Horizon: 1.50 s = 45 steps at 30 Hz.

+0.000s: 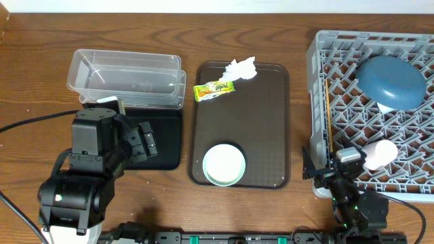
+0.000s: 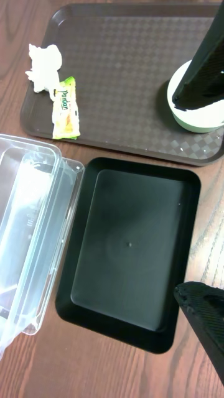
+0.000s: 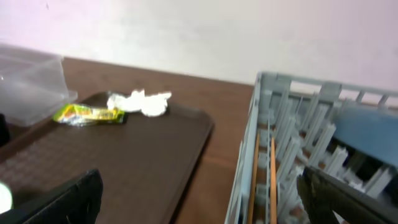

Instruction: Sort waste into correct bins and load items into the dishwasher rack

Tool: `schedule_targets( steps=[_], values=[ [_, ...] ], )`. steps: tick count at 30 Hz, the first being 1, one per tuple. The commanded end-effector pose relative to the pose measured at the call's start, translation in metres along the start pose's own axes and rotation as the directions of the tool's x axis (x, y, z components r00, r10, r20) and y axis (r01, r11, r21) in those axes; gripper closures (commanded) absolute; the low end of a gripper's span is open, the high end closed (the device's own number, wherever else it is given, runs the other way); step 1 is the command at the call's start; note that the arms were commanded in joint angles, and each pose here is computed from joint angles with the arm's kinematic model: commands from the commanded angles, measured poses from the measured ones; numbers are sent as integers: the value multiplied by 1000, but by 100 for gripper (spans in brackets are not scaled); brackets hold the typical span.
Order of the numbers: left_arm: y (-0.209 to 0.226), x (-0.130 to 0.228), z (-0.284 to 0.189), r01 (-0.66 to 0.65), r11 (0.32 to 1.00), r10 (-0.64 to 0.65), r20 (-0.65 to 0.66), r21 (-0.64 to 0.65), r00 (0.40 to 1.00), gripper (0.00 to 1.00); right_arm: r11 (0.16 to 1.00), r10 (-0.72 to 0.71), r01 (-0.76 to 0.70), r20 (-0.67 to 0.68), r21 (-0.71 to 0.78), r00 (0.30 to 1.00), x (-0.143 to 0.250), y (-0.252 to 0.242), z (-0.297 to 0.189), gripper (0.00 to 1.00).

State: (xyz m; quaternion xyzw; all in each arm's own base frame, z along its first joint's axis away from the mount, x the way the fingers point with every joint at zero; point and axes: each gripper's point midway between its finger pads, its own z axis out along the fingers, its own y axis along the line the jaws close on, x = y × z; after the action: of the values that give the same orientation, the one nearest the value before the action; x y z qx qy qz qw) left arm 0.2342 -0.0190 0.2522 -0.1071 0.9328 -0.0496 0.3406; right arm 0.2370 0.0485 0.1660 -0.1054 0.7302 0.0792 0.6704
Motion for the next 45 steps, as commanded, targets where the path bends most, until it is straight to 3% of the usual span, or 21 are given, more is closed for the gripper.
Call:
schedule_targets(
  steps=[1,24,29,34,40,45],
  values=[
    [0,-4,-3,0,1000,0,14,-6,1000,10,1000,9,-10,22,19,1000,5,-4,3,1],
    [-1,-3,-3,0,1000,0,11,4,1000,10,1000,7,-7,34,19,999,4,-4,4,1],
    [-33,8,-6,8,982,2,-53,188,999,9,1000,7,-7,34,20,999,4,-5,4,1],
    [-61,-4,2,109,941,-90,-72,319,993,9,1000,7,-7,34,19,999,4,-4,4,1],
    [-104,4,36,-128,892,186,-93,434,978,10,1000,7,-7,34,20,999,4,-5,4,1],
    [-129,9,86,-339,875,387,-77,346,919,10,1000,7,-7,34,19,999,4,-4,4,1]
  ],
)
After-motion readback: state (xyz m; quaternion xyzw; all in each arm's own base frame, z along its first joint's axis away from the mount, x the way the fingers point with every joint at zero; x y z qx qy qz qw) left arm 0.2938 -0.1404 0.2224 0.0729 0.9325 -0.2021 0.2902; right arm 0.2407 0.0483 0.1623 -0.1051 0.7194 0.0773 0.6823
